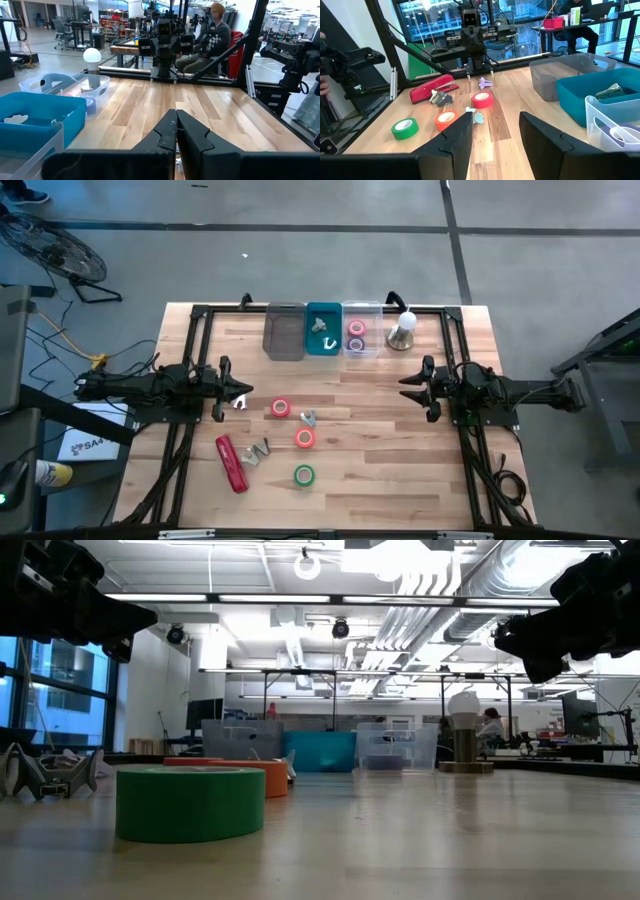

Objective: Pick and place Stapler, Stapler remover, tape
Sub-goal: Put the red stapler into the black bin

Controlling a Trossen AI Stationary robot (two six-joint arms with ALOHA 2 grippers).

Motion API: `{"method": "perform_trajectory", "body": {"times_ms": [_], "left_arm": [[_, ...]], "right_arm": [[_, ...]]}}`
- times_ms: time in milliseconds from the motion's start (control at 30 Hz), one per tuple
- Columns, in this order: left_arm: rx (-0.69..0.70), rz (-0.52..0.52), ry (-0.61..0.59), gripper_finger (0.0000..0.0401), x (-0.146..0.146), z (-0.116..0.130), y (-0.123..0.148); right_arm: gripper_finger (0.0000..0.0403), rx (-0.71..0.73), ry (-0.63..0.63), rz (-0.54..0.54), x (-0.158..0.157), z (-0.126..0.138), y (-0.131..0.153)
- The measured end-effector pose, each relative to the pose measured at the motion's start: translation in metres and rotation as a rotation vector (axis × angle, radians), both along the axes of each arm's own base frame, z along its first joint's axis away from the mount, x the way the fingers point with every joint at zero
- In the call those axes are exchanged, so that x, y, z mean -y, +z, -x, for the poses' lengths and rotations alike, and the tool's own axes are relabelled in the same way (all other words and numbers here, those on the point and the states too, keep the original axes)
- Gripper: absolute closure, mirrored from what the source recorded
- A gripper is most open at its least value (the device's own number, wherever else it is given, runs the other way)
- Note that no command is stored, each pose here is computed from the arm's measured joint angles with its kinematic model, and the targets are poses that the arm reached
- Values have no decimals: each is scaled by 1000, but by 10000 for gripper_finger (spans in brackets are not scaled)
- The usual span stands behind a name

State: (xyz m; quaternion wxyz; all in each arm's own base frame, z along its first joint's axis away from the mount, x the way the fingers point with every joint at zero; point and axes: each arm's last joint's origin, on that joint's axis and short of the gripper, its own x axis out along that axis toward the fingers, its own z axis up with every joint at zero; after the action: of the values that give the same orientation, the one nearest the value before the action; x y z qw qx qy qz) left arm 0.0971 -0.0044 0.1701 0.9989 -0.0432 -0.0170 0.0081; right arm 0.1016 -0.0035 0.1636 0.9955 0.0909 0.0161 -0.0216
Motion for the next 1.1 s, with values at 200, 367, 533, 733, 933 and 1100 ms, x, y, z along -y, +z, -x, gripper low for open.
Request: {"method": "perform_trajectory", "body": {"times_ms": [200,367,533,733,933,1100], "left_arm": [[12,25,6,396,0,1,4],[34,38,48,396,-2,5,27],[-48,77,49,396,-2,6,48],[-112,122,-2,396,0,6,88],[-249,305,-5,396,2,-8,134],[-378,468,168,393,-1,-19,155]], "right_arm": [[249,0,0,0,0,0,0],[249,-1,0,0,0,0,0],[249,-1,0,0,0,0,0],[249,-1,0,0,0,0,0],[249,-1,0,0,0,0,0],[249,-1,0,0,0,0,0]]}}
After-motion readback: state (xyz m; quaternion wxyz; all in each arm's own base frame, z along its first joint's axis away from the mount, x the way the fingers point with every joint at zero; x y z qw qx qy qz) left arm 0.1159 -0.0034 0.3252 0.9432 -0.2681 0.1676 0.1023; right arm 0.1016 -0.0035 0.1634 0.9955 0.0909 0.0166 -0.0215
